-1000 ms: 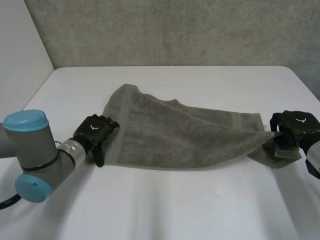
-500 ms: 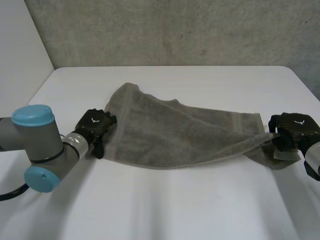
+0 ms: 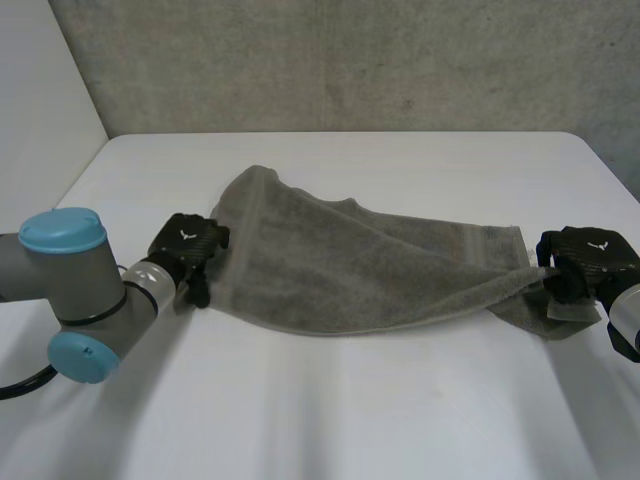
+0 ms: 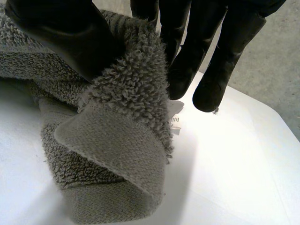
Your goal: Fold the towel.
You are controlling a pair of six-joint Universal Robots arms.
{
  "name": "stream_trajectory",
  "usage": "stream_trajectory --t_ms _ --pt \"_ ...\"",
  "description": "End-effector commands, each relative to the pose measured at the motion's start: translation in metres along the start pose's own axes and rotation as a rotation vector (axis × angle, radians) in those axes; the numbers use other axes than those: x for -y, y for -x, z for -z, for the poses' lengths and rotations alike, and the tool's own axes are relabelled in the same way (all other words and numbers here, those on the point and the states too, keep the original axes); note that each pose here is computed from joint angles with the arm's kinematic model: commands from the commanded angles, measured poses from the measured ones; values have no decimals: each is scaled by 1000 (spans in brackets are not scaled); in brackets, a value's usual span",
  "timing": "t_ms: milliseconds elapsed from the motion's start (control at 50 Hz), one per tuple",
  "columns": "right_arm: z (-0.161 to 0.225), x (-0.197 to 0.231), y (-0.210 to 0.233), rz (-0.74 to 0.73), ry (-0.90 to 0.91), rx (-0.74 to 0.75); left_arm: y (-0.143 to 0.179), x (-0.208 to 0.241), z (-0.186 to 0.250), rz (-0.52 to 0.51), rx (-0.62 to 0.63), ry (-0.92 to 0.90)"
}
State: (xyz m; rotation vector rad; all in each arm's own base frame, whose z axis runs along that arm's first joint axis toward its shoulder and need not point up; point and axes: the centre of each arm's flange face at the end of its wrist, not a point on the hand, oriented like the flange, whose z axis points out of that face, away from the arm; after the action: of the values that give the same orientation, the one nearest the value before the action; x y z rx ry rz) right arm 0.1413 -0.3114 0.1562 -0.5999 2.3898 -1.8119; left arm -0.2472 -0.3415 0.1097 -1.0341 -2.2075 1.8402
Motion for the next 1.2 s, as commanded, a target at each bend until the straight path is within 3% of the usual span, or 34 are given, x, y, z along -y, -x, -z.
stream_trajectory --t_ms 20,1200 --pt "0 0 0 2 -1 0 2 5 -1 47 13 -33" --pt "-1 -5 2 -2 15 8 0 6 9 41 31 -84"
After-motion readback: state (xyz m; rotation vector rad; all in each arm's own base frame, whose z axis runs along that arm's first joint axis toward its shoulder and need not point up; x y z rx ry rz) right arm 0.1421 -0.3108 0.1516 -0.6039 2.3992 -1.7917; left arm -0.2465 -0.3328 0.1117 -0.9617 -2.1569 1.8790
